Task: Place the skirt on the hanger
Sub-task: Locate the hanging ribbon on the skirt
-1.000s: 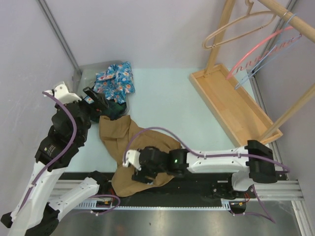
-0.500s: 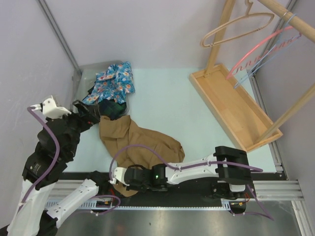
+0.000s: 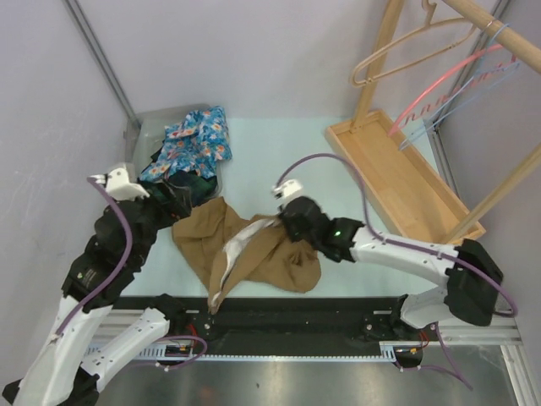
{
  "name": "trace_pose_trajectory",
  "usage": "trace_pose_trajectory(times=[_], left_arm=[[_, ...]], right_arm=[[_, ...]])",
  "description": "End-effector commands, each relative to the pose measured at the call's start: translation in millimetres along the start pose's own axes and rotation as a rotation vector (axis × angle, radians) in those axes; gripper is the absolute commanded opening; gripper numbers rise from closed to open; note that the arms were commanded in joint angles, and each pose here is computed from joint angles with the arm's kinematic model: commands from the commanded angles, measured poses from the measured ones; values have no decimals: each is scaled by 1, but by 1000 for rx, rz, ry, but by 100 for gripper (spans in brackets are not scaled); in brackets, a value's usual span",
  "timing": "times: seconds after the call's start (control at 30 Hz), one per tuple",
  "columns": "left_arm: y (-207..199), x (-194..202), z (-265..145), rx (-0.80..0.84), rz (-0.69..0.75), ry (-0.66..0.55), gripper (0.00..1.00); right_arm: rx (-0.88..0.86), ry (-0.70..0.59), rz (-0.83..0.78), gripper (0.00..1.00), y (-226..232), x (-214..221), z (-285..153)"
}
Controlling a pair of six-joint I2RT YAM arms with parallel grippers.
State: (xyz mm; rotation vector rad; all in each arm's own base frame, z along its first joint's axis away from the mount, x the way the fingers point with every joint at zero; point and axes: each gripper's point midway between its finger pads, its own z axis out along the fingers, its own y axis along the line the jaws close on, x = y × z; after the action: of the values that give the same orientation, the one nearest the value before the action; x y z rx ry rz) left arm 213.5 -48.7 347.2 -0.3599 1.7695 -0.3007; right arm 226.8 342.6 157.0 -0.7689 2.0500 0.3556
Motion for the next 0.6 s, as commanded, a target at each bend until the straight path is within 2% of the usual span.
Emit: trace_pose_trajectory(times=[0.0,0.13,0.23,0.3,0.33,0.37,0.43,0.57], left_arm=[[-12,40,24,50,36,93,88],[-19,80,42,84,42,189,88],[-31,112,56,146,41,266,89],[-47,139,56,255,45,356,89],[-62,140,58,331,36,349,90],[-77,161,53,425,43,431,89],[-96,169,51,515,50,452,89],[-128,219,33,629,155,565,90]], right_arm=[[232,-4,243,0,-100,26,-5],[306,-40,409,0,-147,33,-25],[248,-51,429,0,-147,38,-31],[221,-39,426,0,-144,42,-32],[203,-23,423,0,-140,45,-31],[197,-1,421,0,-138,49,-28],[191,25,424,0,-135,55,-24],[206,89,448,0,-135,70,-13]])
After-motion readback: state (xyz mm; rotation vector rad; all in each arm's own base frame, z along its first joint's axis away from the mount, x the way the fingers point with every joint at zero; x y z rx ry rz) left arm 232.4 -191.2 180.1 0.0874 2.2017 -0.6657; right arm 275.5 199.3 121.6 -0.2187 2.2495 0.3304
